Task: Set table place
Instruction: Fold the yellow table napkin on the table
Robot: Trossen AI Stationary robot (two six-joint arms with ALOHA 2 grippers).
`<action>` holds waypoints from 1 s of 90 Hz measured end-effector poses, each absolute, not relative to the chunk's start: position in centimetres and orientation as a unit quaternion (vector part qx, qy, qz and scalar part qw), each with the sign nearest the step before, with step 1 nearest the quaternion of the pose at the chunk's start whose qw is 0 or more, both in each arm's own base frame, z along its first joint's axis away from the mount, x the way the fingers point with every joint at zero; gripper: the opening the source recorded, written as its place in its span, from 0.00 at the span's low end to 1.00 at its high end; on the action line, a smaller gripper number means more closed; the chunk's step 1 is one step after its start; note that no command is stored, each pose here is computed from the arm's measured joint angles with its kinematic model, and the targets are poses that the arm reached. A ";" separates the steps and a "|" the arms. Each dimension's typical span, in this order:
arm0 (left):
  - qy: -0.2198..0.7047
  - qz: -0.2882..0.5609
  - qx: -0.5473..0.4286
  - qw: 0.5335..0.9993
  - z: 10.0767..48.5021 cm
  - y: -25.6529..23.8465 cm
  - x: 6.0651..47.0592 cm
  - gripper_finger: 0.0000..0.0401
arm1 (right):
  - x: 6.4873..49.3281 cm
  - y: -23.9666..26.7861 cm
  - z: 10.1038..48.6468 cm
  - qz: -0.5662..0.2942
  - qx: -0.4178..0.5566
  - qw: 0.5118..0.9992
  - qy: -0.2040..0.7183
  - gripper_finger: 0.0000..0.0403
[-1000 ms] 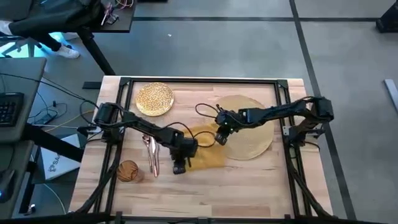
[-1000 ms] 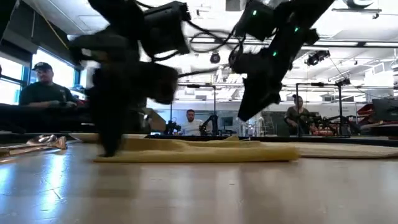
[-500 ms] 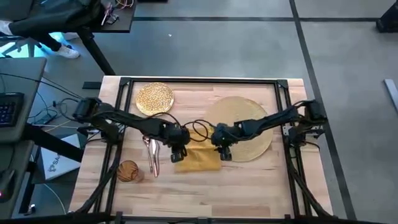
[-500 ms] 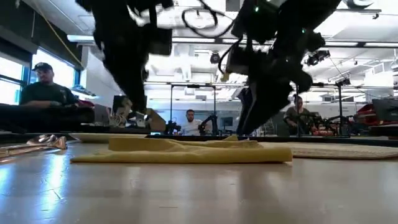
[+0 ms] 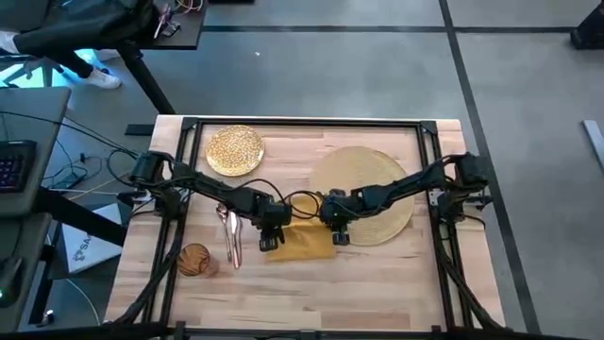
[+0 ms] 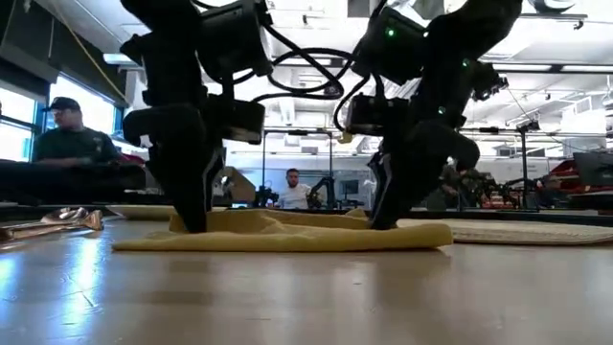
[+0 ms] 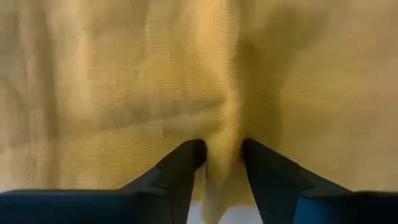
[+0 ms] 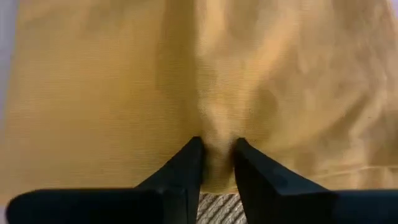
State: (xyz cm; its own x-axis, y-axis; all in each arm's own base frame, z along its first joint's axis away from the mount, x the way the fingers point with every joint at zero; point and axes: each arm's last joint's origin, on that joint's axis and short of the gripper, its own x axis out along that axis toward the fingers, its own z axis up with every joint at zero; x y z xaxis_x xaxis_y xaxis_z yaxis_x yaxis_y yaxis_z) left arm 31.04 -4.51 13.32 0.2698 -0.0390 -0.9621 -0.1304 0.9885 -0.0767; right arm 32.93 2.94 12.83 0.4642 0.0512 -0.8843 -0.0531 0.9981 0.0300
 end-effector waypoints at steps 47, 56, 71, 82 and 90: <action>0.603 0.026 -0.082 0.793 13.3 -4.6 31.1 0.21 | 32.9 5.4 13.1 0.031 -0.055 0.849 0.525 0.40; 0.603 0.027 -0.082 0.793 13.3 -4.6 31.1 0.21 | 33.1 5.7 12.2 0.031 -0.060 0.847 0.528 0.33; 0.607 0.011 -0.083 0.790 13.7 -4.6 31.1 0.15 | 33.3 5.8 12.4 0.030 -0.062 0.846 0.529 0.14; 0.615 -0.001 -0.067 0.786 15.1 -4.7 31.1 0.02 | 33.5 5.7 14.0 0.031 -0.066 0.841 0.536 0.02; 0.618 -0.008 -0.056 0.784 16.7 -4.7 31.1 0.02 | 33.8 5.3 15.9 0.027 -0.056 0.835 0.546 0.02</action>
State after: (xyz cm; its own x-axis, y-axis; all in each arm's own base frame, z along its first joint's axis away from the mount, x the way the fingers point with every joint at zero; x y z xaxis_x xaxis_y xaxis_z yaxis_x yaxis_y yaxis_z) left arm 31.13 -4.65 16.73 0.2356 -0.0813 -0.9685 -0.0565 0.9937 -0.0971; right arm 33.83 5.27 15.86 0.4014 -0.0161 -0.9158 -0.1055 0.9924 -0.0637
